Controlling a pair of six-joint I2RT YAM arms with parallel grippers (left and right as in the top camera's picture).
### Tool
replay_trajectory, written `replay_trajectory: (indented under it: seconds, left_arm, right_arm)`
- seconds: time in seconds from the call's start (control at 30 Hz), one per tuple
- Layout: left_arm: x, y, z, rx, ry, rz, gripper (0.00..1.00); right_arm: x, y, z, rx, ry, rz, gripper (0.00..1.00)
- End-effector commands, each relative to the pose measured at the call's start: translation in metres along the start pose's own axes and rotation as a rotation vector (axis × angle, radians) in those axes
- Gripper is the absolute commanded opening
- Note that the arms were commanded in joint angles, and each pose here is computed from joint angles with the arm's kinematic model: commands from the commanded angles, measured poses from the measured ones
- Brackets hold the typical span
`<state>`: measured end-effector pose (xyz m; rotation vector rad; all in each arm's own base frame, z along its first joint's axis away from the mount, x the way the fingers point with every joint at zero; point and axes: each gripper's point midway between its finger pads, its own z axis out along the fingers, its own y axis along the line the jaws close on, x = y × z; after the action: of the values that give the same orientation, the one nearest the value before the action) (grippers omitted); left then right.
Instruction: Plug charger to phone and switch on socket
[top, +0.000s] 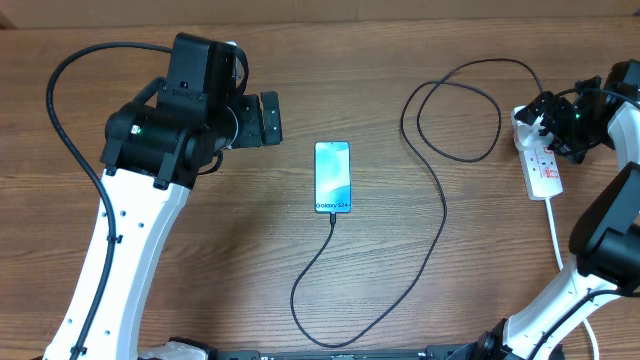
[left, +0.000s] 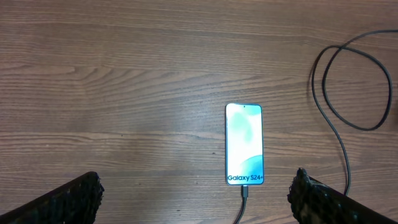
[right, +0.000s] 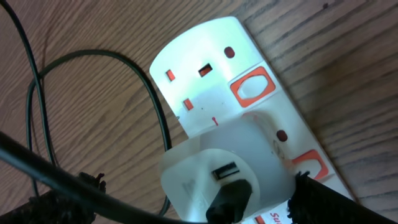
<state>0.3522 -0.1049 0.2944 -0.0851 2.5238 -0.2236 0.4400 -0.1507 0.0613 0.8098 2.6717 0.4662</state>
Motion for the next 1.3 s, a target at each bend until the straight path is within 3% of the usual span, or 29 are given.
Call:
replay_trajectory:
  seconds: [0.0, 1.27]
  left_arm:
    - [-0.003, -0.001, 0.000, -0.006, -0.011, 0.024, 1.00]
    - [-0.003, -0.001, 0.000, -0.006, -0.011, 0.024, 1.00]
  right_arm:
    - [-0.001, -0.002, 0.002, 0.023, -0.010, -0.017, 1.00]
    - [0.012, 0.004, 0.028, 0.024, -0.003, -0.056, 1.00]
